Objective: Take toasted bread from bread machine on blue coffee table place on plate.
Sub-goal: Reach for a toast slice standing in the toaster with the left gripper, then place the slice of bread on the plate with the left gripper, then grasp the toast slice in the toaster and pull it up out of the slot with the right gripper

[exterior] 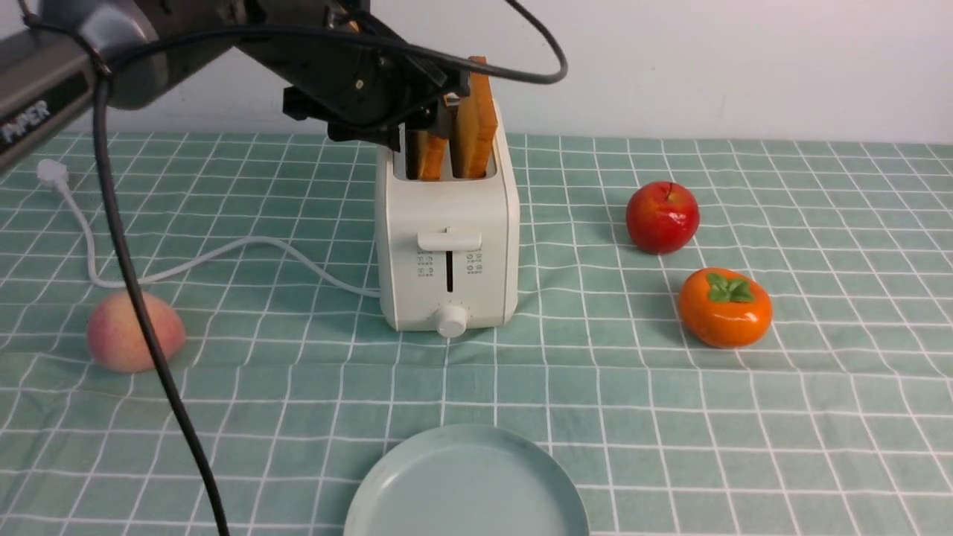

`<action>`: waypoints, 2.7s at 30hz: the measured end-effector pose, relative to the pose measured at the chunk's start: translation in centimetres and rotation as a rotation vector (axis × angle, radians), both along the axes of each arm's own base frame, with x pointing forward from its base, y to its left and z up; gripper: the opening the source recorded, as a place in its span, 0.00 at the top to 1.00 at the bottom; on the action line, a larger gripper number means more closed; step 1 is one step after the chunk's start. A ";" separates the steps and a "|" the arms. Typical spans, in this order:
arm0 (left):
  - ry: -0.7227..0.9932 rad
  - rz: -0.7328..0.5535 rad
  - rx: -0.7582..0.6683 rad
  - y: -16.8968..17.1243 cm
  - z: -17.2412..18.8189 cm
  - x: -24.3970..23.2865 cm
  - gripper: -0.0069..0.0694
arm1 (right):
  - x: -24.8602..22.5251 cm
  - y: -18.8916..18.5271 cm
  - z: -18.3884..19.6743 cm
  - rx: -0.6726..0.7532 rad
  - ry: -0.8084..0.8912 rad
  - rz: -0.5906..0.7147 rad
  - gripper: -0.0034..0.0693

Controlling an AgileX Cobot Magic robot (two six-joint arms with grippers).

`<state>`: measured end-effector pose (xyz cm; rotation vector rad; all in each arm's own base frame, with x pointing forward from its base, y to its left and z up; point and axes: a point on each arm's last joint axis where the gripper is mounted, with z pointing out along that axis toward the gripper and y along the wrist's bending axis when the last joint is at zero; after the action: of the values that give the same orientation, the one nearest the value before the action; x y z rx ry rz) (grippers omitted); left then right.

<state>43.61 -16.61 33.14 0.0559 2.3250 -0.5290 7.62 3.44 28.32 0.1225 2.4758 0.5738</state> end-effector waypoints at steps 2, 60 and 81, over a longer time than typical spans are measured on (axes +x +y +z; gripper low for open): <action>-0.016 0.010 -0.008 -0.2 -0.8 0.7 0.21 | 0.0 0.0 0.0 0.000 -0.002 -0.001 0.95; 0.633 -0.191 -0.015 3.4 -13.9 -17.3 0.41 | 3.0 0.2 6.5 -0.034 -0.063 0.067 0.82; 0.102 -0.010 0.076 9.4 0.4 -26.6 0.93 | 22.3 9.1 14.3 -0.127 -0.109 0.282 0.65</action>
<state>16.97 -7.18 33.51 0.0787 2.4448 -0.4587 29.92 12.51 42.64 -0.3049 2.4306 0.5208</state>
